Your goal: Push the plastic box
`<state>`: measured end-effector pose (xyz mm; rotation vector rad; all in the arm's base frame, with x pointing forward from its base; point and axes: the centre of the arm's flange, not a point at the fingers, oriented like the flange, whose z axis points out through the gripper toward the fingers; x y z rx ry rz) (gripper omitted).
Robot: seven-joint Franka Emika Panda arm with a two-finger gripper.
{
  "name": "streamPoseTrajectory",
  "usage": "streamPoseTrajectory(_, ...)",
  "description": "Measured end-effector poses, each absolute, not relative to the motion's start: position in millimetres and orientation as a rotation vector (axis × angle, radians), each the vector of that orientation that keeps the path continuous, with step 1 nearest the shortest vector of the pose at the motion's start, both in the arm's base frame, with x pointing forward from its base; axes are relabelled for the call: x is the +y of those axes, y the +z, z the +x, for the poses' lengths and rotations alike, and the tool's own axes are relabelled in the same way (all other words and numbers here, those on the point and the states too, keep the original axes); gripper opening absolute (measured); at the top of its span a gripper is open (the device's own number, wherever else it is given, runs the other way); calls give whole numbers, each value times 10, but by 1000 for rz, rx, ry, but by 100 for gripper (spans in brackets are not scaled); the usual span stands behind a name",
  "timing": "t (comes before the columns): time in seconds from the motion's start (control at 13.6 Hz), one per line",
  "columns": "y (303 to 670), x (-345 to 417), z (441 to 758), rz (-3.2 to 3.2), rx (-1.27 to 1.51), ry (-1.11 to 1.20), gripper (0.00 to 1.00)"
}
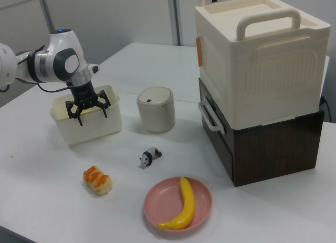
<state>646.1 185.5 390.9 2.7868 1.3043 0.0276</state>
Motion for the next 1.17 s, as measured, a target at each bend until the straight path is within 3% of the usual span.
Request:
streamPoseTrajectory(0.37, 3856, 2119, 6495, 2722, 1362, 124, 100)
streamPoseTrajectory(0.59, 4048, 2017, 6509, 2756, 1285, 153, 100)
streamPoseTrajectory(0.95, 4945, 1124, 6191, 3041, 531, -23, 100)
streamPoseTrajectory(1.17, 5263, 578, 6118, 3080, 248, 0, 100)
